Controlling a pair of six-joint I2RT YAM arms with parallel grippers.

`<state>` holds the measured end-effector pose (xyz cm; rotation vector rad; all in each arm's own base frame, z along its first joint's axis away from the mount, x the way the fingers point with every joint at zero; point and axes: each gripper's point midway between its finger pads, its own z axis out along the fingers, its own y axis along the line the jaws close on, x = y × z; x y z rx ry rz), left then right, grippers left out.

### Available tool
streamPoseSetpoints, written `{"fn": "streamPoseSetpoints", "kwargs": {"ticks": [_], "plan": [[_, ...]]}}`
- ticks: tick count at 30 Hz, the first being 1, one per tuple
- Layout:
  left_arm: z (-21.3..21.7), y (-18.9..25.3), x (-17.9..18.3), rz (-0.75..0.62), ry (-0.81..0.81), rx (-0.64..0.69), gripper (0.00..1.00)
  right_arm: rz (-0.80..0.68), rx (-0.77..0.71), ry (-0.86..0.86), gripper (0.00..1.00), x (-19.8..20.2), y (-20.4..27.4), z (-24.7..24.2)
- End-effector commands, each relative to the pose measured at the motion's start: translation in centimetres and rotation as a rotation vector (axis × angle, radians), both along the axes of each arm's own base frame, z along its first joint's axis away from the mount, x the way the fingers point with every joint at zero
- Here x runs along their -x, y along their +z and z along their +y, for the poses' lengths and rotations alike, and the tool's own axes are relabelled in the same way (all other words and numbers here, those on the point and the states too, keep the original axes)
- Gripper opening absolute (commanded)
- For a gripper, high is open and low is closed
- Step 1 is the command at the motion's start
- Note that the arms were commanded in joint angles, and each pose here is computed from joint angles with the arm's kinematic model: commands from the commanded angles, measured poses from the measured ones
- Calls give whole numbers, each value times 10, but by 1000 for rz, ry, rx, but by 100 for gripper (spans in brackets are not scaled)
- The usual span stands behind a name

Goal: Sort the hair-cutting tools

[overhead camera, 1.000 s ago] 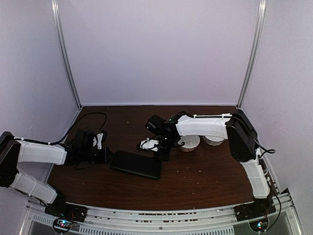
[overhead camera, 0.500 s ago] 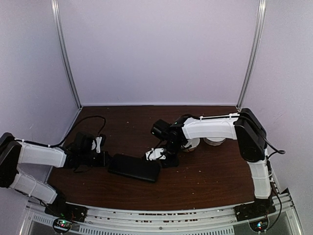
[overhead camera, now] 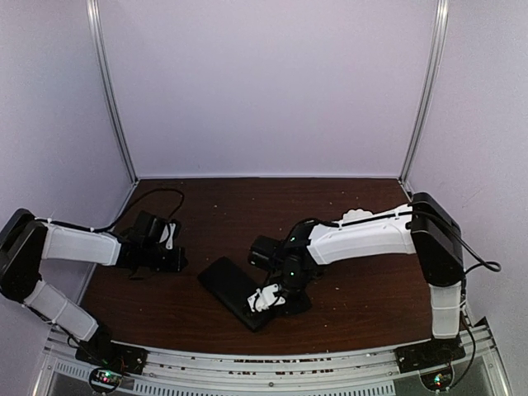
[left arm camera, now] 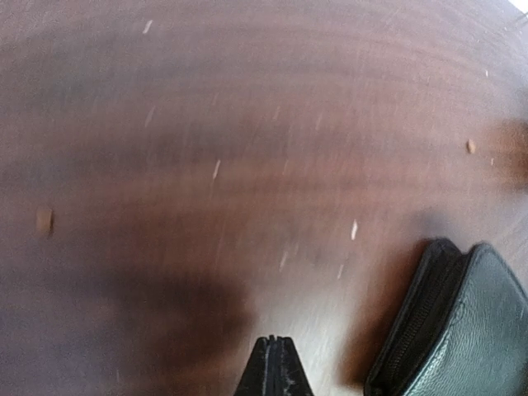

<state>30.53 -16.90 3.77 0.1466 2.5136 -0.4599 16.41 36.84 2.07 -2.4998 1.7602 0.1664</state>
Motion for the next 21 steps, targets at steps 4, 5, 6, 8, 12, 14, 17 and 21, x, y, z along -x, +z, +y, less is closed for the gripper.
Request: {"fn": "streamPoseSetpoints", "kwargs": {"ticks": [4, 5, 6, 8, 12, 14, 17, 21], "plan": [[-1, 17, 36, -35, -36, 74, 0, -103, 54, -296, 0, -69, -3, -26], [-5, 22, 41, -56, -66, 54, 0, -155, 51, -347, 0, -88, -1, -26], [-7, 28, 45, -79, -89, 31, 2, -179, 45, -398, 0, -105, 0, -25], [-16, 45, 50, -163, -162, -21, 21, -160, 24, -462, 0, -127, 5, -18], [-50, 84, 62, -355, -340, -86, 43, -119, -2, -476, 0, -140, 10, -1], [-70, 94, 69, -400, -420, -98, 48, -98, -11, -470, 0, -138, 10, 4], [-101, 99, 80, -450, -534, -144, 50, -76, -7, -474, 0, -135, 8, 2], [-148, 86, 99, -476, -670, -253, 50, -73, 12, -468, 0, -128, 3, -6]]}}
